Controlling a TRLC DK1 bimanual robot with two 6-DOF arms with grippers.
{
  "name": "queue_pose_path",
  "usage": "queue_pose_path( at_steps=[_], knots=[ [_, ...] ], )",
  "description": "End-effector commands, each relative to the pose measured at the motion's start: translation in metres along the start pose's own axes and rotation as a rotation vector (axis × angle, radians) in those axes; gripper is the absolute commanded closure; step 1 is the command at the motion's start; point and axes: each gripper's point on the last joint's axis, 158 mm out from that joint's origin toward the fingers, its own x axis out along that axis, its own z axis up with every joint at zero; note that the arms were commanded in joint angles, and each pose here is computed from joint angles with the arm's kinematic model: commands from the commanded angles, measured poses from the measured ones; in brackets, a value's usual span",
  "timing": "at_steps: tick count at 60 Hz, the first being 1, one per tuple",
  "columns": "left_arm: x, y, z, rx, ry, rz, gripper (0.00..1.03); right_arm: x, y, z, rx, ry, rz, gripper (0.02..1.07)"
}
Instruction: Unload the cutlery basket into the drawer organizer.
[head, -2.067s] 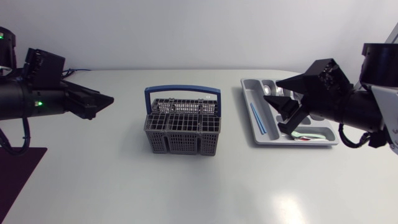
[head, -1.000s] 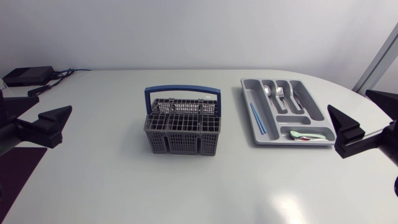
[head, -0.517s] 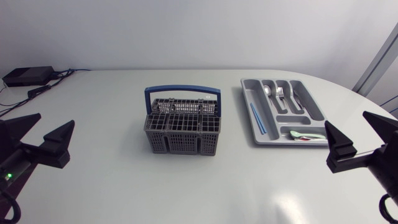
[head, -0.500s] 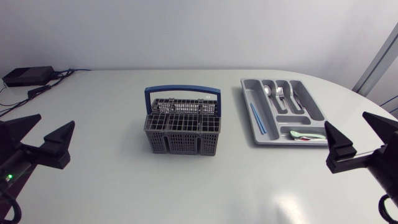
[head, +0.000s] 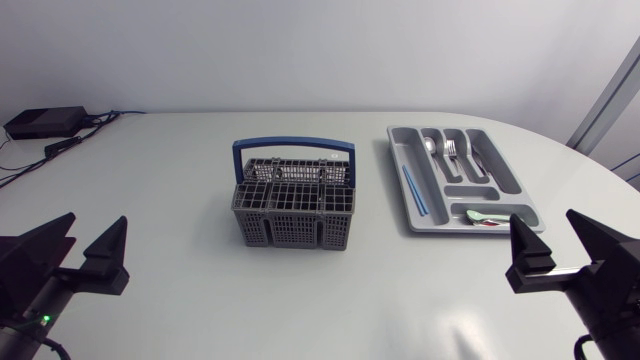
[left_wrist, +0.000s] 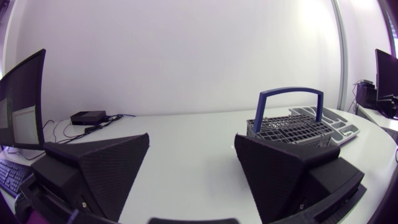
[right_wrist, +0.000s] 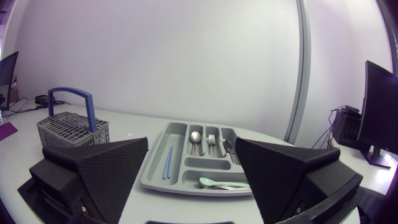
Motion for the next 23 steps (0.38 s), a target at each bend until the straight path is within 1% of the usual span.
queue_pose_path(
  at_steps=[1, 23],
  knots=[
    [0.0005, -0.0009, -0.0106, -0.050, -0.014, 0.004, 0.04, 0.0005, 0.0015, -0.0153, 0.063, 0.014, -0.005, 0.06],
    [0.0005, -0.0008, -0.0129, -0.059, -0.021, 0.006, 0.04, 0.0003, 0.0016, -0.0177, 0.074, 0.013, -0.008, 0.06]
  ],
)
